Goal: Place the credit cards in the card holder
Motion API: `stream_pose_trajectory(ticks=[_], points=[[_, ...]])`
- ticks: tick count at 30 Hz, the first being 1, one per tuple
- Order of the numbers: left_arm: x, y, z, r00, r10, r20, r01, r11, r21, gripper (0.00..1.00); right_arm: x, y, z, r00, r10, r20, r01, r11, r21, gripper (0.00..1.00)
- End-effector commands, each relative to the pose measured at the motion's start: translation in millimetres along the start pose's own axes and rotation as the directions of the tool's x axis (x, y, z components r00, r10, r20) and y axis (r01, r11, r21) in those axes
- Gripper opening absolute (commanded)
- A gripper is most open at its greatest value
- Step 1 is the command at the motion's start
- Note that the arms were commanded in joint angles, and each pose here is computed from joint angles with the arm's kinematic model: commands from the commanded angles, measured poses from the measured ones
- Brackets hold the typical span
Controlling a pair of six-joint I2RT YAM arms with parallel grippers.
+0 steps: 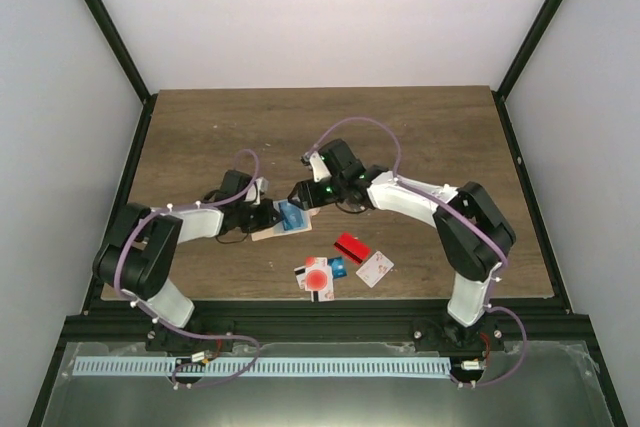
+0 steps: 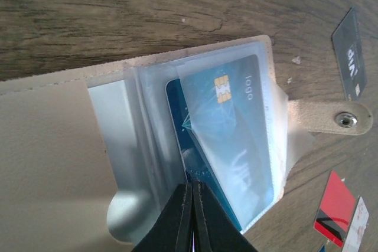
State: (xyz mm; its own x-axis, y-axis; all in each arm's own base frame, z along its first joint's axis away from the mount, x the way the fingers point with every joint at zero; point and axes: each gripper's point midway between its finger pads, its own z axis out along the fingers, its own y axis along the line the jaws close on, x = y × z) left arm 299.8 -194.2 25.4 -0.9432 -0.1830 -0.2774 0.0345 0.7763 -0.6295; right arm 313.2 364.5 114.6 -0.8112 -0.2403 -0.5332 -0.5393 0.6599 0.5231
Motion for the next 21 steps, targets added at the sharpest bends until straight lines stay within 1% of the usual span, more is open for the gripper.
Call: stream_pose_trajectory(ticks=[1,10,15,21], points=[[-6.1,0.2,7.6,0.999,0.034,0.01,-0.034,0.999,-0.008,0.04,1.9,8.2,9.6,0.999,0.027,-0.018,-0.028,0.997,-0.077,0.58],[2.2,12.7,17.0,0.999,0.027,-0.017,-0.028,0.999,-0.045,0.04,22.2,-8.4,37.4,0.991,0.098,-0.093,-0.105,0.991,-0.083,0.58],[5.7,20.9,16.9,1.0,0.018,-0.021,-0.019,0.997,-0.081,0.04,28.8,-25.8,42.6,0.985,0.138,-0.106,-0.143,0.989,-0.046,0.58],[12.1,29.6,17.7,1.0,0.007,-0.029,-0.01,0.994,-0.109,0.04,34.7,-33.7,47.3,0.98,0.16,-0.118,-0.166,0.985,-0.041,0.58]])
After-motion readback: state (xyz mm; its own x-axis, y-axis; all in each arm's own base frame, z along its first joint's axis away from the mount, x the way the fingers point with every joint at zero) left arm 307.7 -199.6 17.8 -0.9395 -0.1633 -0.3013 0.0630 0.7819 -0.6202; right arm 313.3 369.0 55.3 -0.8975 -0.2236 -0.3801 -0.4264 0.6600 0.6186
